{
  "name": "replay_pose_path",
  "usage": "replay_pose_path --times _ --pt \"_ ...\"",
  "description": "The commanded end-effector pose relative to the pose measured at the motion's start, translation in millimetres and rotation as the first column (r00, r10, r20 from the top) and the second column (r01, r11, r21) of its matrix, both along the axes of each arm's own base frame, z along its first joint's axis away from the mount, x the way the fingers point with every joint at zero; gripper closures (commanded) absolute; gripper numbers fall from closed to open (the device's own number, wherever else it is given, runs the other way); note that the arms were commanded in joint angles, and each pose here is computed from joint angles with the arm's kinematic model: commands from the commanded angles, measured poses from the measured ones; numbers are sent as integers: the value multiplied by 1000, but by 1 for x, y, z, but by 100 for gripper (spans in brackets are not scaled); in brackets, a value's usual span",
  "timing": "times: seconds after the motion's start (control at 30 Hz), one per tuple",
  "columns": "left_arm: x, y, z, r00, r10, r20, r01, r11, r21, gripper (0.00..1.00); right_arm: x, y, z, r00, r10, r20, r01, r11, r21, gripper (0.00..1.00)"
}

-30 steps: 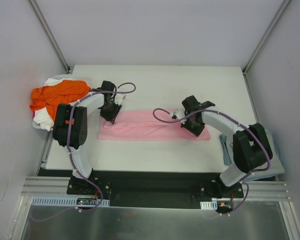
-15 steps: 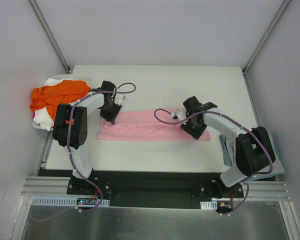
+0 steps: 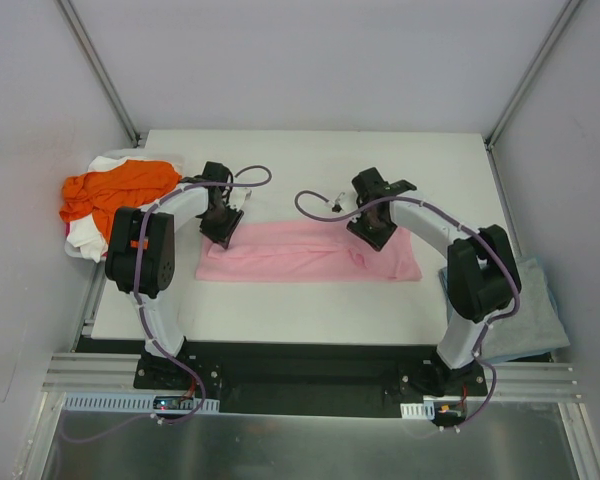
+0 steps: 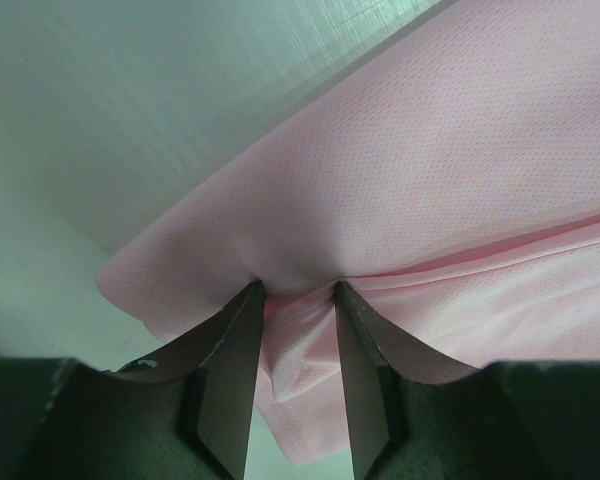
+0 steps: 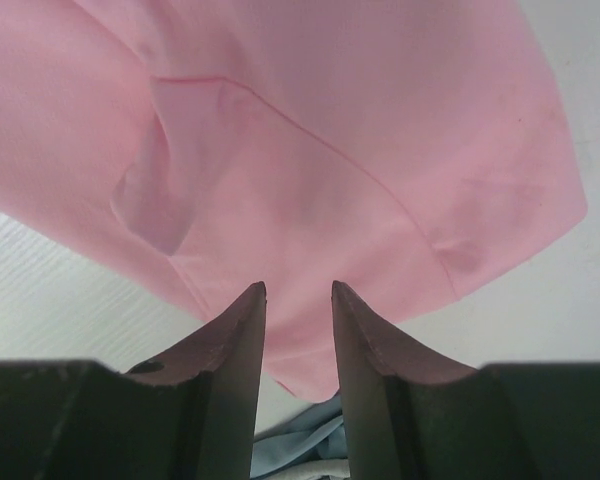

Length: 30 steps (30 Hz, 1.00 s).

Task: Fold and stack the t-shirts
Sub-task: Fold the tshirt

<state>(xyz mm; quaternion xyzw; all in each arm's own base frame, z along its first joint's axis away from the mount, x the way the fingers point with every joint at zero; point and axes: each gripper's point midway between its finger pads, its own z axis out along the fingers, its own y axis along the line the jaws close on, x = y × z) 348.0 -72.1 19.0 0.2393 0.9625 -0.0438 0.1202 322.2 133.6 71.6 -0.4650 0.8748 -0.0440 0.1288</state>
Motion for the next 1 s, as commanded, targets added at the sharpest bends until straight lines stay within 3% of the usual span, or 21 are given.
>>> replay_pose_path --times 0.0,0.97 --pt "-11 6 2 999 18 -49 -17 1000 16 66 8 14 7 1000 -2 6 1 999 38 64" --pt "13 8 2 999 35 -22 -34 999 37 66 -17 48 2 994 106 -30 -106 994 16 62"
